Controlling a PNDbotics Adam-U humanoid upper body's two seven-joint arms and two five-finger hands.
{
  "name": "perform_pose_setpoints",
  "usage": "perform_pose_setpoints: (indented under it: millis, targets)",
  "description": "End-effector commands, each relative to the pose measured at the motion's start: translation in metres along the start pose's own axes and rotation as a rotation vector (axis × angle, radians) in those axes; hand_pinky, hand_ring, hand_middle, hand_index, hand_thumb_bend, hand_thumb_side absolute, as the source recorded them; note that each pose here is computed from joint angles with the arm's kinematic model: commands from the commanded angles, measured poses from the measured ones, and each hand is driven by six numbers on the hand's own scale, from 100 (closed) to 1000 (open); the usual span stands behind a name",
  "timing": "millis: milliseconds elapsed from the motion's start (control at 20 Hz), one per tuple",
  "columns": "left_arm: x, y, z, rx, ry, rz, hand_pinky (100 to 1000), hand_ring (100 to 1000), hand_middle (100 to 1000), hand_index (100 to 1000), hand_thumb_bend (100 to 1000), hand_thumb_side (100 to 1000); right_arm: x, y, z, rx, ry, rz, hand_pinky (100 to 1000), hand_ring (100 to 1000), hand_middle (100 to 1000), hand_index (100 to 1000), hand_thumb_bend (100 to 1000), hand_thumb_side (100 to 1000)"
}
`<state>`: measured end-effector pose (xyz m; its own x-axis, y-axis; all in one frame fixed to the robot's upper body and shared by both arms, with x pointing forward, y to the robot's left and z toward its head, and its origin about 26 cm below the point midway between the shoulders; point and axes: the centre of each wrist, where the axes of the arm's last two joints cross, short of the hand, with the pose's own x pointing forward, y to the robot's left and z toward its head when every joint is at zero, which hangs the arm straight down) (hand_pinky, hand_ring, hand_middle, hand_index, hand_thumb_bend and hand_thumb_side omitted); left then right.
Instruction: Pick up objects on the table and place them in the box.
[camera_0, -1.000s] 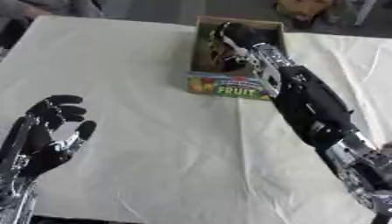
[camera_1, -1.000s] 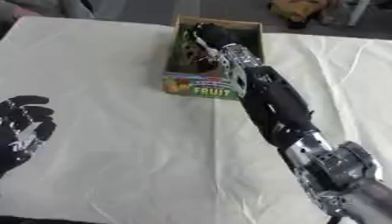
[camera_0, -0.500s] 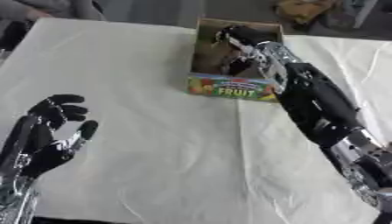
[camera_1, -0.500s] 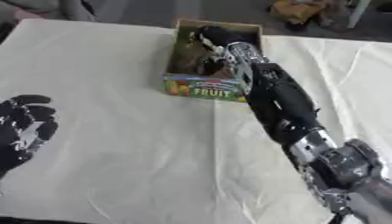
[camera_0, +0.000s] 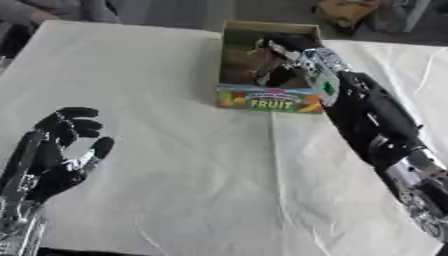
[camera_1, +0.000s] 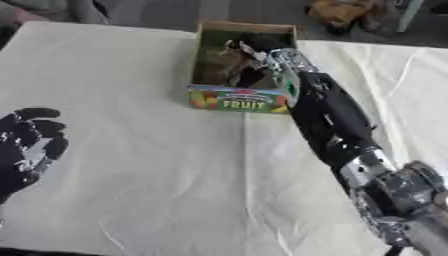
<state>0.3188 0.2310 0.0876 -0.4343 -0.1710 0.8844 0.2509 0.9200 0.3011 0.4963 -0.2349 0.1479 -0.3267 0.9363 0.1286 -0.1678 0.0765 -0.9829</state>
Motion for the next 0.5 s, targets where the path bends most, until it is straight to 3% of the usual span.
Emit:
perform_pose_setpoints:
  millis: [50, 200, 500]
  targets:
    - [0.005, 0.007, -0.001, 0.018, -0.018, -0.019, 676, 667, 686, 730, 598, 348, -0.03, -0.025, 0.016, -0.058, 0.034, 0.001, 775, 812, 874, 921, 476, 485]
    - [0.004, 0.008, 0.0, 0.023, -0.014, -0.022, 675, 666, 686, 730, 600, 349, -0.045, -0.034, 0.028, -0.082, 0.046, -0.019, 776, 812, 878, 924, 475, 484]
    - [0.004, 0.008, 0.0, 0.023, -0.013, -0.023, 675, 666, 686, 730, 600, 349, -0.047, -0.04, 0.032, -0.087, 0.044, -0.055, 776, 812, 878, 924, 475, 484]
